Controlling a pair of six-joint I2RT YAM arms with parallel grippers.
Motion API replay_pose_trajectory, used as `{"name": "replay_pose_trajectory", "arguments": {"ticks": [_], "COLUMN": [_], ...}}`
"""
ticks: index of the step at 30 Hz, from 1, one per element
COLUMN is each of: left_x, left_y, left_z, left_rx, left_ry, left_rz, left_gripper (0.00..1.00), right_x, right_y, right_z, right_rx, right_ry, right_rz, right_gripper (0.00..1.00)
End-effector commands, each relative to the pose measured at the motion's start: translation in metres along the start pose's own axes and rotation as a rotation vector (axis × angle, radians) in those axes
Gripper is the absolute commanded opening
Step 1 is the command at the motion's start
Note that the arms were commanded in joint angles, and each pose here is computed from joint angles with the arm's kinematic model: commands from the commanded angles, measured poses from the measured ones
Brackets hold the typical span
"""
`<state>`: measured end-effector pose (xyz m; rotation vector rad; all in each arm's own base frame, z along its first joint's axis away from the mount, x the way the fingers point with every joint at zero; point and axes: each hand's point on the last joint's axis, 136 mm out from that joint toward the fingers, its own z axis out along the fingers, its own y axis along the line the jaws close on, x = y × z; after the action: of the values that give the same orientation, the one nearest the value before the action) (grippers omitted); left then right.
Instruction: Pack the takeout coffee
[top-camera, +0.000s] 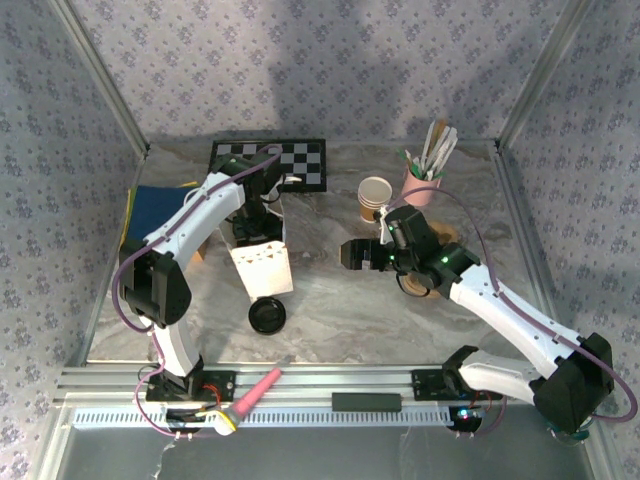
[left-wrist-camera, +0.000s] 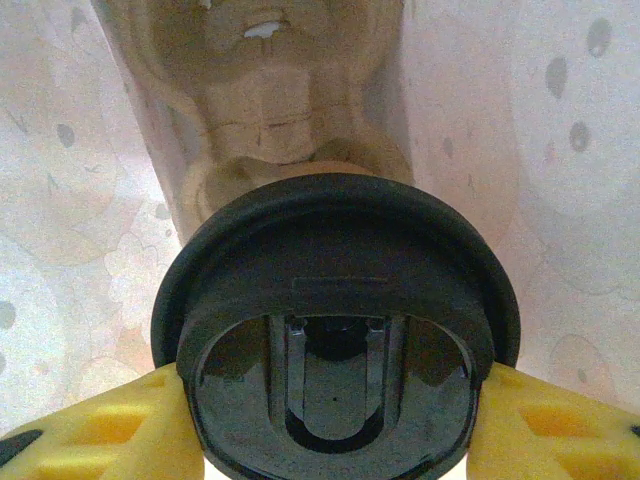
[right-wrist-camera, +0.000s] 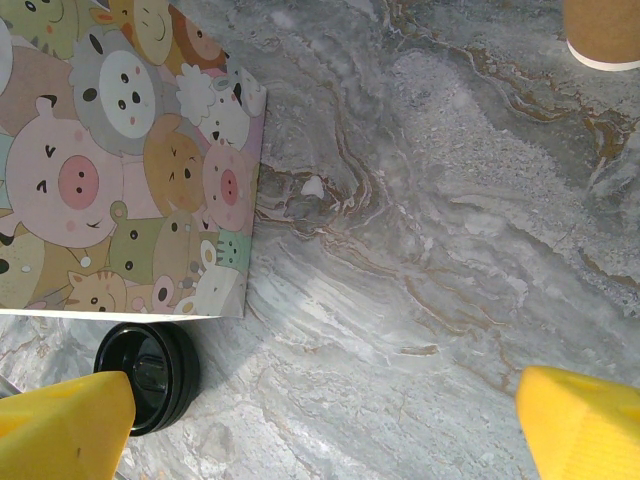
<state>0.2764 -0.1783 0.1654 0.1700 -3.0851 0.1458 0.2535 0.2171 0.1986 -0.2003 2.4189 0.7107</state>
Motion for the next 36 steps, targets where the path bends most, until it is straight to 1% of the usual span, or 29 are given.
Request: {"name": "replay_pose_trajectory", "arguments": {"ticks": [1,30,36], "left_x": [0.002,0.001,0.001], "left_y": [0.000,0.007,0.014], "left_z": [-0.011,-0.013,-0.015], "left_rx": [0.016,-0.013,-0.043], "left_ry": [-0.013,-0.036,-0.040], "left_rz": [0.007,0.002,-0.006], "left_gripper": [0.49,0.49,0.49], "right_x": [-0.001,-0.001,-0.001], "right_y": [0.001,0.000,0.000], "right_z": [-0.004,-0.004,-0.004], "right_rx": [0.006,0.009,0.008], "right_ry": [-0.003,-0.004,-0.005], "right_rz": [-0.005,-0.004,-0.004], "right_gripper": [1.00,1.00,1.00]}}
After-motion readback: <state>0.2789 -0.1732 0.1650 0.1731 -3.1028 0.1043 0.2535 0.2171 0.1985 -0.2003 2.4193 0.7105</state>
